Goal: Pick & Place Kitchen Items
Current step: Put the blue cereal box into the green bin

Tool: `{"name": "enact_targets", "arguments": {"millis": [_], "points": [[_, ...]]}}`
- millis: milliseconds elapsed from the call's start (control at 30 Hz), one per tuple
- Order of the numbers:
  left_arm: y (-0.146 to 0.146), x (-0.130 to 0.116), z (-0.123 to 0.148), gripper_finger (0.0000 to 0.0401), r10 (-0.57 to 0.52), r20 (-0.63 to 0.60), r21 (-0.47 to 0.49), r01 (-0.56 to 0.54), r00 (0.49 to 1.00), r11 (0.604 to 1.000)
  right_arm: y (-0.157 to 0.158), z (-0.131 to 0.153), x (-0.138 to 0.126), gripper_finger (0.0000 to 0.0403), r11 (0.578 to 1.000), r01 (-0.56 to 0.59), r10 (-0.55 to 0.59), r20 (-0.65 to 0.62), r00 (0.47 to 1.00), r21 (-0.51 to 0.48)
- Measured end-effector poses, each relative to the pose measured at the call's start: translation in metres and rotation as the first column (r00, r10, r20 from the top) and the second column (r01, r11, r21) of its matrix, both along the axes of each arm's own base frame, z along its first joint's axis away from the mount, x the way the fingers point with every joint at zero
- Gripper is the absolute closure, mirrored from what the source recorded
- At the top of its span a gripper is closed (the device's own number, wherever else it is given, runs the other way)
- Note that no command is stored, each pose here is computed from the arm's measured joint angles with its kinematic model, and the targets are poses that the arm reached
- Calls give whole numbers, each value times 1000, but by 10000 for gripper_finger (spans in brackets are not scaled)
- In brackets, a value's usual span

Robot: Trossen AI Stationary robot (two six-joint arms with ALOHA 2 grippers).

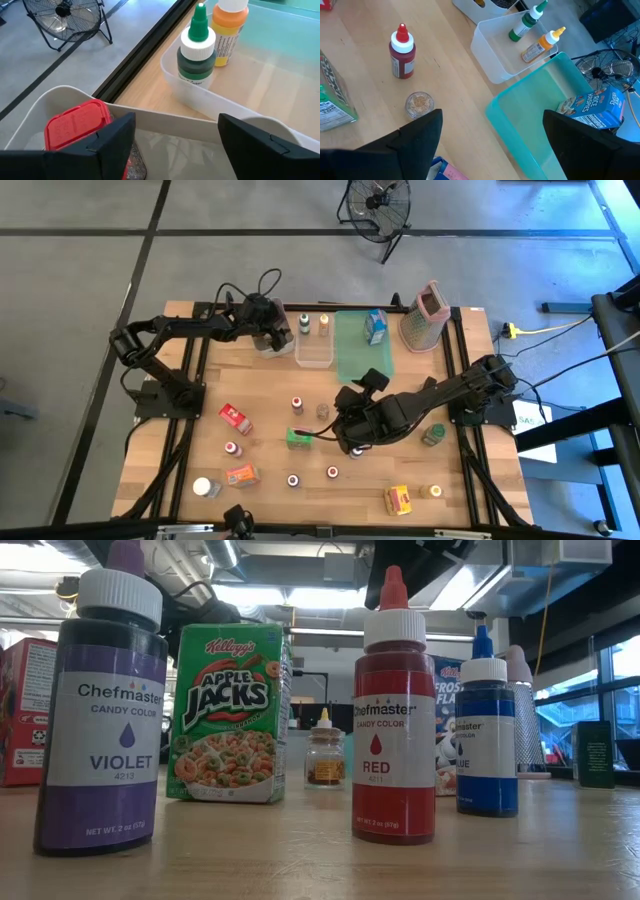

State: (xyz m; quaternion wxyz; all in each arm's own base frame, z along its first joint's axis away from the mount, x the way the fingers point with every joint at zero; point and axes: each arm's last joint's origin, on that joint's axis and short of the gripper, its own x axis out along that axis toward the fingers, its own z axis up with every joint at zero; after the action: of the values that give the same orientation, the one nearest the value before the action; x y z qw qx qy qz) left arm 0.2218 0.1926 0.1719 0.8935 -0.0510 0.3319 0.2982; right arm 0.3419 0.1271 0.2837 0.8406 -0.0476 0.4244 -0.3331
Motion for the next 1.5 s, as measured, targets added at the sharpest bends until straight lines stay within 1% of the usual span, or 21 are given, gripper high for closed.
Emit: {"name": "enact_targets", "arguments": {"millis": [300, 800, 1233, 1500], "points": [[0, 0, 0, 158, -3, 2, -2, 3, 1000, 1000, 0, 0, 0, 55, 1000, -1, 1, 0, 1000, 0], [0, 0, 0, 199, -17, -12, 15, 18, 1000, 1000, 0, 0, 0, 55, 1000, 0, 0, 0, 1000, 0], [0, 0, 2, 203, 1, 3, 3, -1, 1000, 1000, 0, 0, 0, 55, 1000, -1, 1, 0, 1000, -1], [-7, -6, 21, 201, 3, 49, 24, -4, 999, 1000, 0, 0, 0, 55, 1000, -1, 1, -1, 1000, 0]]}}
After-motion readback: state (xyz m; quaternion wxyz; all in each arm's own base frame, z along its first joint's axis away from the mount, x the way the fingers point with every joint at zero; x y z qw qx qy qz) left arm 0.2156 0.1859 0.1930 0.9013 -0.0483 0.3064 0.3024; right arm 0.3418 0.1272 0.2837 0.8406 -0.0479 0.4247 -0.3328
